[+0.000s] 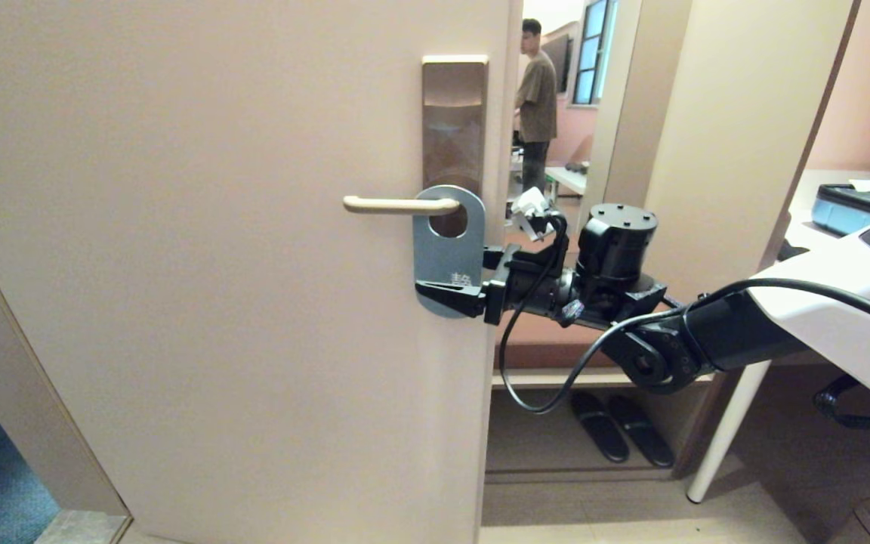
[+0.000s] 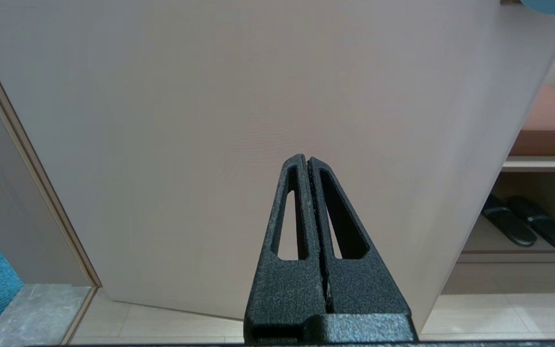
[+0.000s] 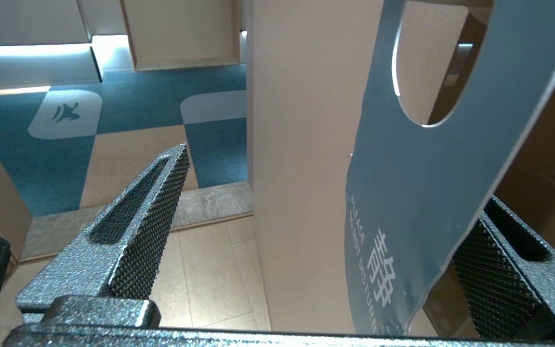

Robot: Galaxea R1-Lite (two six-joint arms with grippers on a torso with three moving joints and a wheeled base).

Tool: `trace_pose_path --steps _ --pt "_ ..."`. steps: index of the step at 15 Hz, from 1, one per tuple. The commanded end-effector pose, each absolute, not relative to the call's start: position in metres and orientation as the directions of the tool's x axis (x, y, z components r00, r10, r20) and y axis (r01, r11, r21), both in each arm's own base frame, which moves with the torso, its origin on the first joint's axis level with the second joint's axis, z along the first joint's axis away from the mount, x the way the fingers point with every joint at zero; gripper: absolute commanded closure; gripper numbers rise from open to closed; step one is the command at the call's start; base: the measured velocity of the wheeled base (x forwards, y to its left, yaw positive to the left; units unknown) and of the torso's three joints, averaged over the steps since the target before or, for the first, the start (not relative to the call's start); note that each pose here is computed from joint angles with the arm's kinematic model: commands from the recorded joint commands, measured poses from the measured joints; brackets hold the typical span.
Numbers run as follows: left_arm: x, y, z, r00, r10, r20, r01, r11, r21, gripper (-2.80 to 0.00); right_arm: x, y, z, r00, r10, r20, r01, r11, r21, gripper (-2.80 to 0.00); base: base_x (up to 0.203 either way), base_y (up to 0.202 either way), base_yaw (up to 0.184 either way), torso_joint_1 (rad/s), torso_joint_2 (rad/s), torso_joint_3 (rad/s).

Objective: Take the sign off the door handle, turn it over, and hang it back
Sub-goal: Take down the sign

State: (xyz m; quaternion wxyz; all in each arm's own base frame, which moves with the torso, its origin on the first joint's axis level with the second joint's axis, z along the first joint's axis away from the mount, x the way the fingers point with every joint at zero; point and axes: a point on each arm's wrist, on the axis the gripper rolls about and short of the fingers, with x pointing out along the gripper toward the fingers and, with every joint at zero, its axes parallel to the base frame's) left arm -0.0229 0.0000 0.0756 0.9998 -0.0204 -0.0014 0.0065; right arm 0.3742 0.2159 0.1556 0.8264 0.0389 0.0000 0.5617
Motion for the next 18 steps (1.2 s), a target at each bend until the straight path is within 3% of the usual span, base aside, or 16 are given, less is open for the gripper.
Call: trace_pose_path --steps 1,9,10,18 --pt "-0.0228 0.0000 0.0756 1.000 0.014 0.002 -0.014 0.999 -0.041 0.00 0.3737 0.2163 0.1567 0.364 0.930 0.049 -0.930 0.361 0.061 -2.80 0.000 0.000 0.000 0.000 0.00 0.000" --pt "-0.0228 0.0000 0.0756 1.000 0.014 0.002 -0.014 0.999 -0.041 0.00 0.3736 0.2162 0.1549 0.366 0.930 0.044 -0.930 0.363 0.066 -2.80 0.000 0.000 0.000 0.000 0.00 0.000" --pt "-0.0228 0.0000 0.0756 1.000 0.014 0.002 -0.014 0.999 -0.041 0.00 0.3734 0.2161 0.1545 0.366 0.930 0.043 -0.929 0.363 0.067 0.00 0.000 0.000 0.000 0.000 0.00 0.000" --pt "-0.0228 0.0000 0.0756 1.000 0.014 0.002 -0.014 0.999 -0.041 0.00 0.3756 0.2139 0.1598 0.451 0.890 0.073 -0.893 0.449 0.045 0.00 0.000 0.000 0.000 0.000 0.00 0.000"
